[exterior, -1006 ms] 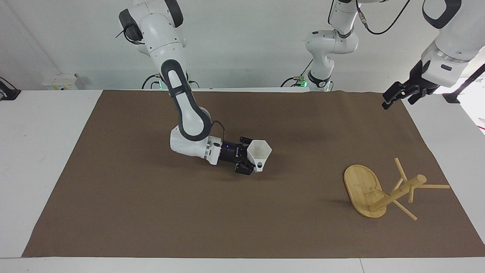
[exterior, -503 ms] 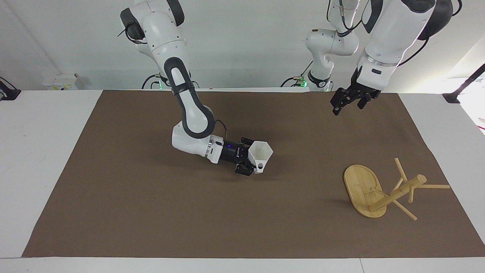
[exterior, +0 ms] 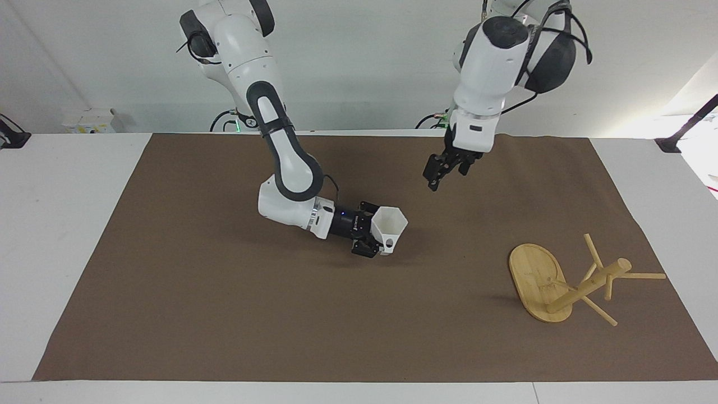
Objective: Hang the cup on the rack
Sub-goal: 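Grasp the cup with the left gripper while the right gripper holds it, then carry the cup toward the rack while the right gripper opens and withdraws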
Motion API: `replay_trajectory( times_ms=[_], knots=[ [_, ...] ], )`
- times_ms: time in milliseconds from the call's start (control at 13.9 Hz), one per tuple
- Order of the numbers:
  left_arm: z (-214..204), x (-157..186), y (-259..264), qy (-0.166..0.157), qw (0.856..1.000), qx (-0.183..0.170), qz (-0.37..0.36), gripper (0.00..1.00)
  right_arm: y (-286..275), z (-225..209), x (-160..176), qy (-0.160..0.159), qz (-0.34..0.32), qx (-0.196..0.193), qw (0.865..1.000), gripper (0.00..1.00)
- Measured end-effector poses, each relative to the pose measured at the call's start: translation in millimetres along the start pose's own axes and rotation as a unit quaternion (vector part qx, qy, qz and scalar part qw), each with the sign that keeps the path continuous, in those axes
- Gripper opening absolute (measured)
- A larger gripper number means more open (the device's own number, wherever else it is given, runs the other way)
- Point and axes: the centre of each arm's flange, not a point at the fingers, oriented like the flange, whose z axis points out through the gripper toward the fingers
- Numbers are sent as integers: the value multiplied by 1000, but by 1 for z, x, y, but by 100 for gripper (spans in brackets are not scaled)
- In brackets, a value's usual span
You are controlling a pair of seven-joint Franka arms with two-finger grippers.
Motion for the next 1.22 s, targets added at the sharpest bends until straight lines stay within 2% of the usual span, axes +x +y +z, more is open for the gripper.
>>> replay_trajectory(
  times_ms=[144,287,359,646,862,1221],
  knots=[
    [36,-8,21,0,1000,2,4,100,-2,3,1,4,5,-1,1000,76],
    [51,-7,28,1,1000,1,6,100,-3,4,2,5,6,-2,1000,76],
    [53,-8,28,1,1000,2,6,92,-3,4,2,6,6,-2,1000,76],
    [55,-8,30,-10,999,-9,43,38,-3,4,2,6,6,-2,1000,76],
    [62,-7,36,-11,999,-23,46,4,-5,6,1,3,5,-1,1000,76],
    [62,-6,37,-11,999,-25,44,4,-4,5,1,3,4,-3,1000,76]
  ],
)
